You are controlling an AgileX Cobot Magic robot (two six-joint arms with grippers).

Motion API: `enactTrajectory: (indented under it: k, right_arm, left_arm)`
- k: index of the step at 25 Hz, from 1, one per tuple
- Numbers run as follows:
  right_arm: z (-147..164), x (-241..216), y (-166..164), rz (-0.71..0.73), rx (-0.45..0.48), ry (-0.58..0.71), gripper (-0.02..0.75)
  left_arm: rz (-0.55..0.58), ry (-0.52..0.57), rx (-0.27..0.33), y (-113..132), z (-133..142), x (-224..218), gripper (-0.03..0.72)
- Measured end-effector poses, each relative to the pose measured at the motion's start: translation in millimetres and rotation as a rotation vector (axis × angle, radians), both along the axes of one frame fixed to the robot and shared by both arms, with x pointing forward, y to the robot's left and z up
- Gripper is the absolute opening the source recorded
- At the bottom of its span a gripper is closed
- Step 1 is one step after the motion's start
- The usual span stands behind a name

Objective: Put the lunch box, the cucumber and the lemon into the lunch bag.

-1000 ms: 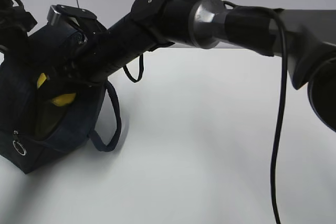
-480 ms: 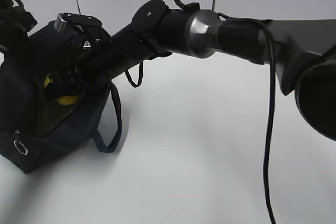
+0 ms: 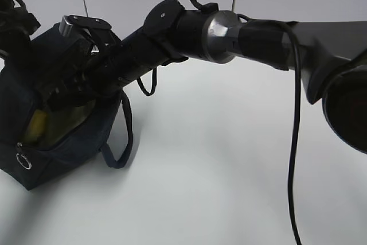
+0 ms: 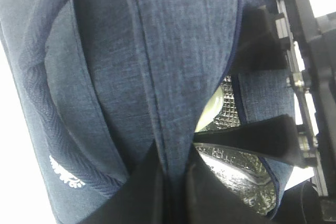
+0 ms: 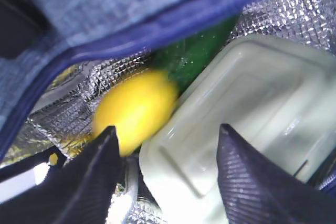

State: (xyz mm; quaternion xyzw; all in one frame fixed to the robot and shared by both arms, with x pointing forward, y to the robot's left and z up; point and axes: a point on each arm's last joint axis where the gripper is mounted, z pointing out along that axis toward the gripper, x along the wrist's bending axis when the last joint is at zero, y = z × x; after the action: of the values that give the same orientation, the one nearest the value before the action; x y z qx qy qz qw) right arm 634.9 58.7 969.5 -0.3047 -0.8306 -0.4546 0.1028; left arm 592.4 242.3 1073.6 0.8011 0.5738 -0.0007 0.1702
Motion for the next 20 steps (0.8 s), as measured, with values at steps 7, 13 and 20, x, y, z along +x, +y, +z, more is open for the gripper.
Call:
enactTrajectory:
  k: [7, 13, 20]
  right_arm:
    - [-0.5, 13.8, -20.1, -0.043, -0.055, 0.0, 0.441]
    - [24.3, 33.9, -73.2, -0.105, -0.203, -0.036, 0.384]
    - [46.9, 37.5, -113.7, -0.128, -0.242, 0.056, 0.369]
  left_arm:
    - [-0.002, 0.005, 0.0, 0.0, -0.1, -0.5, 0.002]
    - [-0.003, 0.007, 0.001, 0.0, -0.1, -0.7, 0.002]
    - [-0.003, 0.006, 0.007, 0.5, -0.3, -0.6, 0.002]
